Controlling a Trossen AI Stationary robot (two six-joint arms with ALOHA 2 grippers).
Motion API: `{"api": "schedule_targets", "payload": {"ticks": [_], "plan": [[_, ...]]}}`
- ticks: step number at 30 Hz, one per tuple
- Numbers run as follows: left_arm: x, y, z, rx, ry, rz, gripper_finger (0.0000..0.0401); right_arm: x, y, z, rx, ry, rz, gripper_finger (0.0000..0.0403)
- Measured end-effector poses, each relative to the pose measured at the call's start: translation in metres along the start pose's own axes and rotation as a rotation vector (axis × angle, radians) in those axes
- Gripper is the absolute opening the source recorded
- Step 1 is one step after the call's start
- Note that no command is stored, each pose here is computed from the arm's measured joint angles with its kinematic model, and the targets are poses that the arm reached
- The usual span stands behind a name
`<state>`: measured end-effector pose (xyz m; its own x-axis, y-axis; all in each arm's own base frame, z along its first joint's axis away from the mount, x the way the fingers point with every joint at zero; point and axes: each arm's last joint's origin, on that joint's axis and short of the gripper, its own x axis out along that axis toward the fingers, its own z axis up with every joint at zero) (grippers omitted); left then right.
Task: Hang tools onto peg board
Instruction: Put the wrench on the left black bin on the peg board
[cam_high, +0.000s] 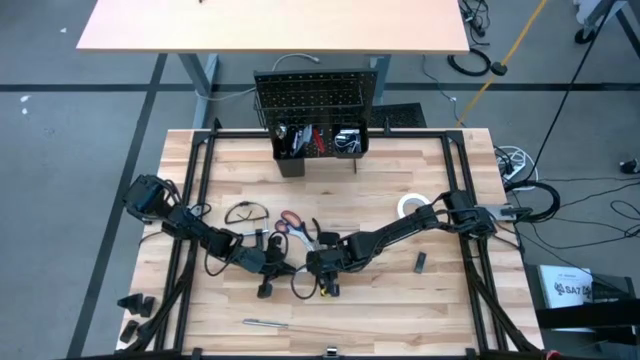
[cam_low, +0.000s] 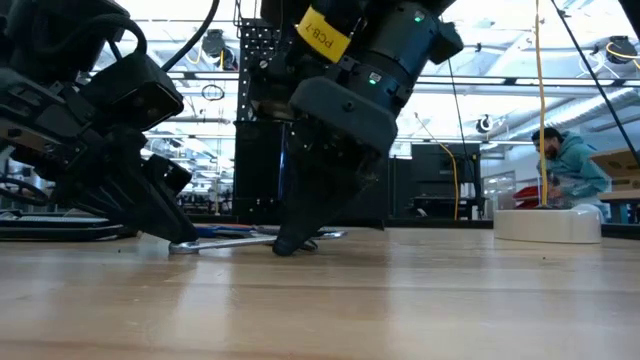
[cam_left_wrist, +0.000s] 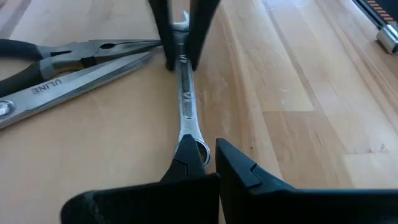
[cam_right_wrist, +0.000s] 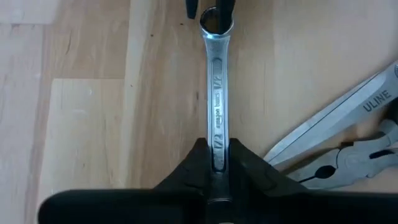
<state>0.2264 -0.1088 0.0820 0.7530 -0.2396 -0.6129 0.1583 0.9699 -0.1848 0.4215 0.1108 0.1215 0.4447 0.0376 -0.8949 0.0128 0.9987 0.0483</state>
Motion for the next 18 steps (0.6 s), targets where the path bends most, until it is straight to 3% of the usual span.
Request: {"api": "schedule_targets", "payload": {"ticks": [10,14,18], "plan": [[-0.004,-0.002,0.006,0.02,-0.049,-0.024,0.0,-0.005,0.002,0.005,0.055,-0.062,0.003,0.0029],[-0.013,-0.007,0.016,0.092,-0.086,-0.072,0.0,-0.012,0.006,0.005,0.074,-0.071,-0.004,0.0029],[-0.029,-0.008,0.029,0.09,-0.129,-0.072,0.0,-0.024,0.012,0.006,0.076,-0.098,-0.046,0.0029]]}}
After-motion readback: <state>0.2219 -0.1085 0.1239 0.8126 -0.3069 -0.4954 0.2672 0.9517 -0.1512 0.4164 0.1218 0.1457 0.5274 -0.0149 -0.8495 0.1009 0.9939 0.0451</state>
